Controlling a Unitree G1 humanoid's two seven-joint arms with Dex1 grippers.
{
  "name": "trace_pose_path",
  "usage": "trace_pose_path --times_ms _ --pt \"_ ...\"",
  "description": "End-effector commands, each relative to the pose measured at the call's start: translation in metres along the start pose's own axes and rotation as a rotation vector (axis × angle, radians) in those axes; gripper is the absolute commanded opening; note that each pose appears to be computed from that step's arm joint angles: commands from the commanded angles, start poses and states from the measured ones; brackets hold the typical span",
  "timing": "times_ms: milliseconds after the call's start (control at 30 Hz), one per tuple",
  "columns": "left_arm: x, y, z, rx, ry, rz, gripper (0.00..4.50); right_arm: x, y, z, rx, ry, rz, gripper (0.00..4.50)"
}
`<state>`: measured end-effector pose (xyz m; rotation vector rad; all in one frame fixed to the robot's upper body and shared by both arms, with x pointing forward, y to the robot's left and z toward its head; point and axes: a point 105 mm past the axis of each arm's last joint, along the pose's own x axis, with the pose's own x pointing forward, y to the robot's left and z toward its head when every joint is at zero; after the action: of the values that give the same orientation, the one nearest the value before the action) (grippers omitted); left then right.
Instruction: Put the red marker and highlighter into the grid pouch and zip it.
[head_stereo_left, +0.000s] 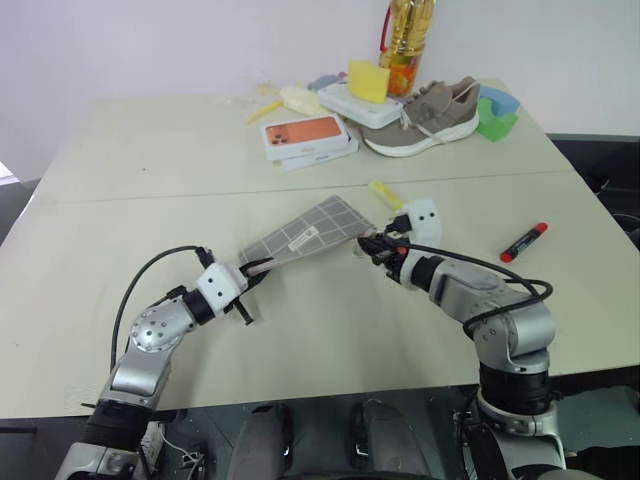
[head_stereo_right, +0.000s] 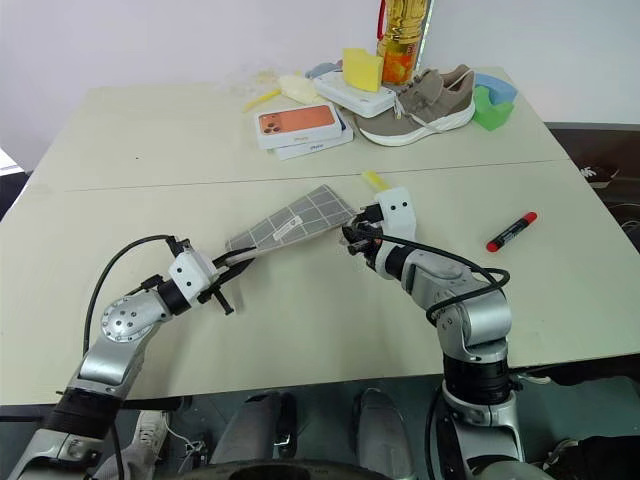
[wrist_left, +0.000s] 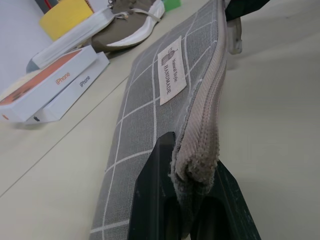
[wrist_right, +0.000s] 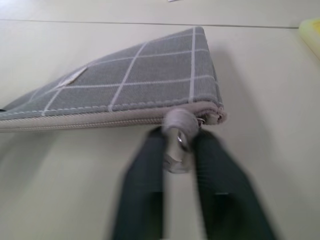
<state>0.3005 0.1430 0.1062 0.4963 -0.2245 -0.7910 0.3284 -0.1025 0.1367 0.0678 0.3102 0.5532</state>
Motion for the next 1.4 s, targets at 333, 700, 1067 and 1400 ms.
trace_pose_path --times_ms 333,700,1067,1400 --pt "0.021 -0.013 0.012 -0.003 -0.041 -0.026 0.0 0.003 0.046 0.016 -0.324 -0.002 0.153 0.09" --pt "0.049 -0.021 0.034 -0.076 -0.115 -0.016 0.0 0.005 0.101 0.01 -0.621 0.044 0.38 0.09" --pt "0.053 -0.01 0.039 -0.084 -0.115 0.054 0.0 0.002 0.101 0.008 -0.644 0.068 0.432 0.96" --pt "0.029 0.038 0.013 -0.026 0.018 0.297 0.0 -0.022 -0.036 0.023 -0.339 0.054 -0.042 4.47"
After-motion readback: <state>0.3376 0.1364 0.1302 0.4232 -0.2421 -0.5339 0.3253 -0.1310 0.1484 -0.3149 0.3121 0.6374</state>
